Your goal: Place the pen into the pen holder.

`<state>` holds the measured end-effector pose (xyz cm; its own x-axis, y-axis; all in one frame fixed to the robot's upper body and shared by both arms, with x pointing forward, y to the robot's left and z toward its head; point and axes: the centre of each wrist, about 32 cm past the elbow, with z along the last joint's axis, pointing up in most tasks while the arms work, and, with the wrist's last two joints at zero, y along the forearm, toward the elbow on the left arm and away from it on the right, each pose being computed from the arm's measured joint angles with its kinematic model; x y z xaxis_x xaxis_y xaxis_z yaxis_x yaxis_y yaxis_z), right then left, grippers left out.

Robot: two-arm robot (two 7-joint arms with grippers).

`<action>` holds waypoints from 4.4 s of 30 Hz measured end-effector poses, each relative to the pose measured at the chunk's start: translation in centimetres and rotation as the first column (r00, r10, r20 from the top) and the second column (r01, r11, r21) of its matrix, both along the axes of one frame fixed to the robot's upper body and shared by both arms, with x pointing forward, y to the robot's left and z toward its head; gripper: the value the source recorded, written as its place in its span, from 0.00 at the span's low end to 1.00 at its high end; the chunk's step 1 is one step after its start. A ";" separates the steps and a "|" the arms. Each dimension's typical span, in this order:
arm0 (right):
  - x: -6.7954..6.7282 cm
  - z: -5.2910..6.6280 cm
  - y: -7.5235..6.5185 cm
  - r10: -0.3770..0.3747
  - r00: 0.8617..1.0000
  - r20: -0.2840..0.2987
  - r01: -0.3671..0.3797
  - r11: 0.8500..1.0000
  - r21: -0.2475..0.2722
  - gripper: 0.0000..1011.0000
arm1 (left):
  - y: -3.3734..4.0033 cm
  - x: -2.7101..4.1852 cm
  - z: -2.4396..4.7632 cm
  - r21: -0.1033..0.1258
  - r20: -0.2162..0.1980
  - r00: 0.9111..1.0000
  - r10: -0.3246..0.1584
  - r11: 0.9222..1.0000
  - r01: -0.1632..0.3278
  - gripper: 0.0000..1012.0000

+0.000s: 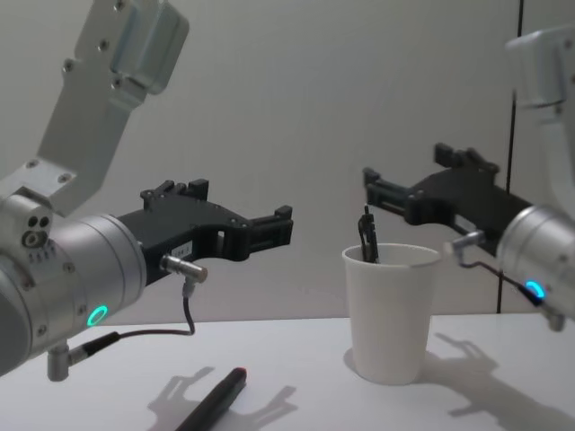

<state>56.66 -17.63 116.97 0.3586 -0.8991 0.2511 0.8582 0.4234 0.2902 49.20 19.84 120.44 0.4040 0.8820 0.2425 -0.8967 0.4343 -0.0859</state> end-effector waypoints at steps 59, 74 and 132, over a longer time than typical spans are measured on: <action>-12.3 1.9 -6.1 -0.059 0.952 -0.300 0.092 0.991 0.098 0.99 | 0.00 0.00 0.00 0.000 0.000 1.000 0.000 1.000 0.000 0.99; -12.3 1.9 -6.1 -0.059 0.952 -0.299 0.092 0.991 0.098 0.99 | 0.12 -0.36 0.20 -0.009 -0.027 1.000 -0.003 1.000 0.003 0.99; -12.3 1.9 -6.1 -0.058 0.952 -0.299 0.091 0.991 0.098 0.99 | 0.52 -8.44 2.58 0.062 -0.512 0.855 0.089 0.996 -0.067 0.99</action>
